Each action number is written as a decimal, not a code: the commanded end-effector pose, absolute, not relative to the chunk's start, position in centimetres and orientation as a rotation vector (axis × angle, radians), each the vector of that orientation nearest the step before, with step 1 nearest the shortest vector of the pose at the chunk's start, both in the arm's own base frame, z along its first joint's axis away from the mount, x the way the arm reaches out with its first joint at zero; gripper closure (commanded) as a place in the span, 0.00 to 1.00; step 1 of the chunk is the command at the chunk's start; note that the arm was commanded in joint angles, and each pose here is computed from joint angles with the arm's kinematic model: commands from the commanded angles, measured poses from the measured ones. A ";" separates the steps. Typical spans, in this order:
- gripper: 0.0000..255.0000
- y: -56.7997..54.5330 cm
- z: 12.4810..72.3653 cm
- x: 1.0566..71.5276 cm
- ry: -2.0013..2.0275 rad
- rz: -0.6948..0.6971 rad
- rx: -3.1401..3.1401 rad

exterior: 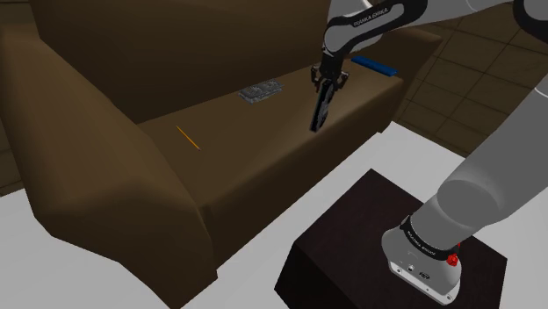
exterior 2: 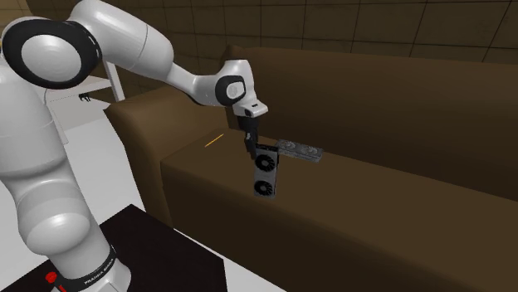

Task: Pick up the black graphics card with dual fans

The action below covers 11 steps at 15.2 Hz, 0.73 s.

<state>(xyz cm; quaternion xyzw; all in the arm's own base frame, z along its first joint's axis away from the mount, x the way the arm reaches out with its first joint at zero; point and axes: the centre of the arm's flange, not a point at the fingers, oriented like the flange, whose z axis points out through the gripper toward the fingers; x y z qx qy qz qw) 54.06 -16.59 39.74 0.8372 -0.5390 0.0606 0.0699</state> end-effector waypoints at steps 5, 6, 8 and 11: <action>1.00 -16.5 42.8 54.1 -1.622 0.183 2.519; 1.00 -16.5 43.3 54.1 -1.622 0.183 2.519; 1.00 -16.5 44.4 54.1 -1.622 0.183 2.519; 1.00 -16.5 45.9 54.1 -1.622 0.183 2.519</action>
